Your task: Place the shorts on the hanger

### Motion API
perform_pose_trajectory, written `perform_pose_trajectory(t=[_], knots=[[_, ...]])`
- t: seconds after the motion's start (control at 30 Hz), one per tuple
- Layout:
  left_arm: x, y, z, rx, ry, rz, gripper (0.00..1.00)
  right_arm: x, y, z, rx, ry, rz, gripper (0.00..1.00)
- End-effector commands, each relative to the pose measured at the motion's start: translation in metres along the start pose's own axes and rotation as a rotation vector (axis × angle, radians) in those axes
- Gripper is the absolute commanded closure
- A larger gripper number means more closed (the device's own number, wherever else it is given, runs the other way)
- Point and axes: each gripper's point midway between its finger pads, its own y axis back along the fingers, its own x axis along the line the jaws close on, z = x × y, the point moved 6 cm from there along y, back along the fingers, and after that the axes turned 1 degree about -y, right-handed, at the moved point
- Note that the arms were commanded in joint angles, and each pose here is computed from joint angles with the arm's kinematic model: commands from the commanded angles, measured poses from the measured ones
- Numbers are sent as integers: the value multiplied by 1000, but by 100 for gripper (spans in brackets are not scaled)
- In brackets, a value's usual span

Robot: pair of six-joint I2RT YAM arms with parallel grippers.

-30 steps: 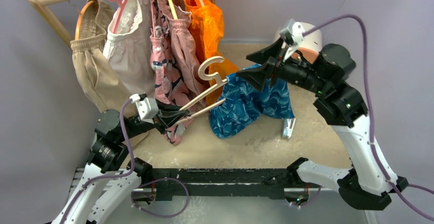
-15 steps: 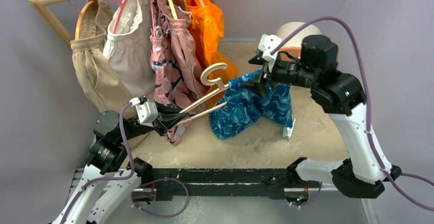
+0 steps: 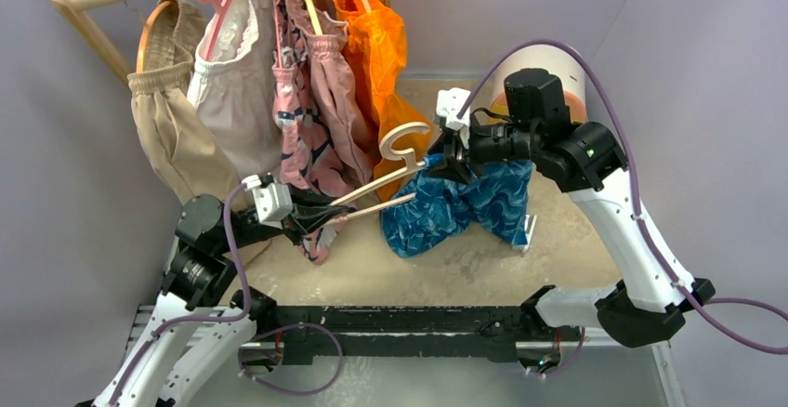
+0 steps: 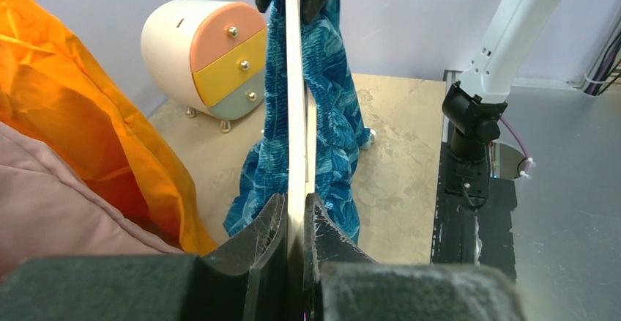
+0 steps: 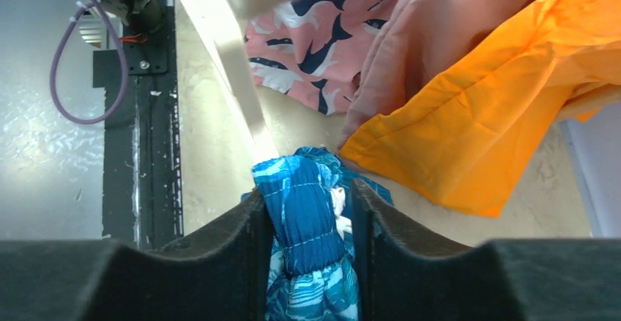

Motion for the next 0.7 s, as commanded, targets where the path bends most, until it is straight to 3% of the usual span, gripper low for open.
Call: perform_pose_trajectory(t=[0.0,0.23,0.4,0.67], knots=[[2,1,44,-139,-158,5,100,5,-2,7,-31,42,59,63],[18,5,68,-176,-107,185,99,4,13,28,-91,138,18,99],[27,19,93,-251,34,373,74,6,32,42,-158,198,-76,100],[22,52,143,-419,350,584,47,16,63,50,-226,289,-196,100]])
